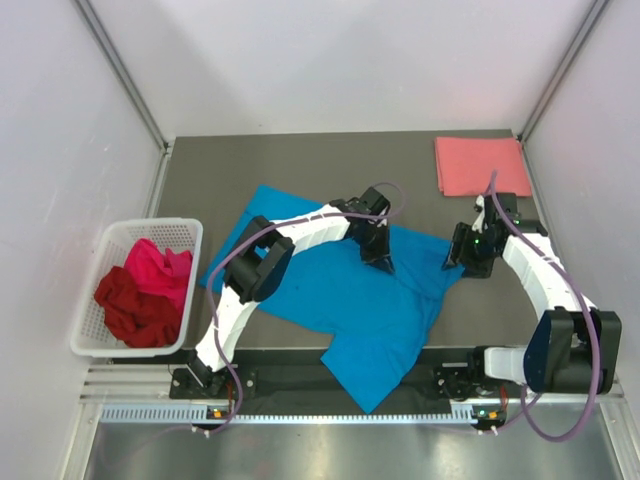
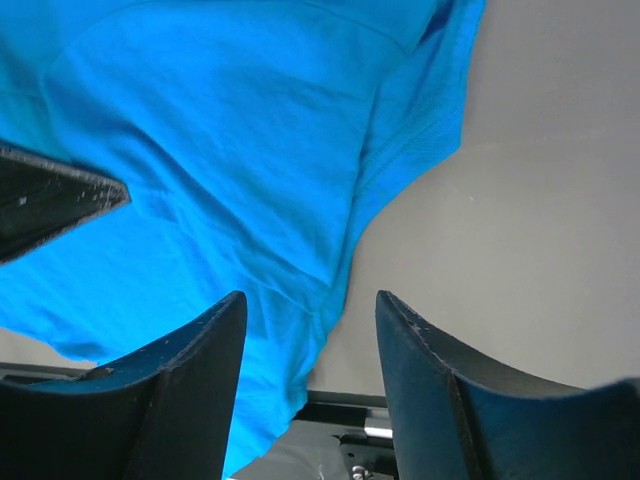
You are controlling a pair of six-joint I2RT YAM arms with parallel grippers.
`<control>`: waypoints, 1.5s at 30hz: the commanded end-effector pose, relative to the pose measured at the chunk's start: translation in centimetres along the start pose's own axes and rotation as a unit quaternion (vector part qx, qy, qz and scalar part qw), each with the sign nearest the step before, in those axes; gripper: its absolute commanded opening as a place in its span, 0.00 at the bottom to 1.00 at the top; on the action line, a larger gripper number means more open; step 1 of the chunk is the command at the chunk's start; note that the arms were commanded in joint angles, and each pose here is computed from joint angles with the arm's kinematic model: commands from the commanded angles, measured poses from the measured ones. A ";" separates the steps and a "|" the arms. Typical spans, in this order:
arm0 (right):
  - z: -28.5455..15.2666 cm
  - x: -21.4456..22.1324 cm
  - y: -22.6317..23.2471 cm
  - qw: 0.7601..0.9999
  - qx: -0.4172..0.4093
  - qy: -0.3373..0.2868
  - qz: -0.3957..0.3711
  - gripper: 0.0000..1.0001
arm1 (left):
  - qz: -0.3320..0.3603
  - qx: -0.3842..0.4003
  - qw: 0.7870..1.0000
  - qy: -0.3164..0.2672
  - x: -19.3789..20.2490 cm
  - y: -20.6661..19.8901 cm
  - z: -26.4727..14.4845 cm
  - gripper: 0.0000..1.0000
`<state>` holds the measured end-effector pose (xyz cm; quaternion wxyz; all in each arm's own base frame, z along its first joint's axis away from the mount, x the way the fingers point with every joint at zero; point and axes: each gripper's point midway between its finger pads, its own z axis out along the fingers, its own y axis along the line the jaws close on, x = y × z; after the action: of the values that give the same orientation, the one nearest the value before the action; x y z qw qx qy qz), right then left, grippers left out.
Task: Fold and stack the t-shirts
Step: Fold the tshirt
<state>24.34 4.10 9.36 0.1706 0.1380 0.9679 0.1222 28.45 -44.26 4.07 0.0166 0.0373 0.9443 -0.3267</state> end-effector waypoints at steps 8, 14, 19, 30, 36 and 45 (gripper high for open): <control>1.5 -3.6 1.5 0.994 -0.082 -0.018 0.070 0.62 | 0.037 -0.008 0.999 0.023 1.7 -0.3 -4.5 0.00; 3.5 -5.9 1.7 0.986 -0.120 -0.038 0.106 0.68 | 0.051 -0.016 0.998 0.031 2.0 0.5 -5.8 0.00; 5.3 -6.5 0.4 0.982 -0.118 -0.024 0.144 0.69 | 0.052 -0.003 0.998 0.034 1.7 0.7 -6.1 0.00; 6.5 -7.8 -1.9 0.981 -0.092 -0.036 0.165 0.62 | 0.047 0.036 0.996 0.070 2.6 1.1 -6.9 0.00; 7.5 -7.7 -1.9 0.980 -0.099 -0.028 0.170 0.49 | 0.038 0.035 0.995 0.083 3.4 1.9 -7.1 0.00; 4.2 -6.6 -1.8 0.990 -0.062 -0.030 0.120 0.62 | 0.024 0.021 0.995 0.091 3.0 3.5 -5.4 0.00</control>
<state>31.57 1.80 3.52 0.1530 0.2820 0.9198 0.2259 25.41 -37.85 5.10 -0.0687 0.0793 0.9385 -0.3289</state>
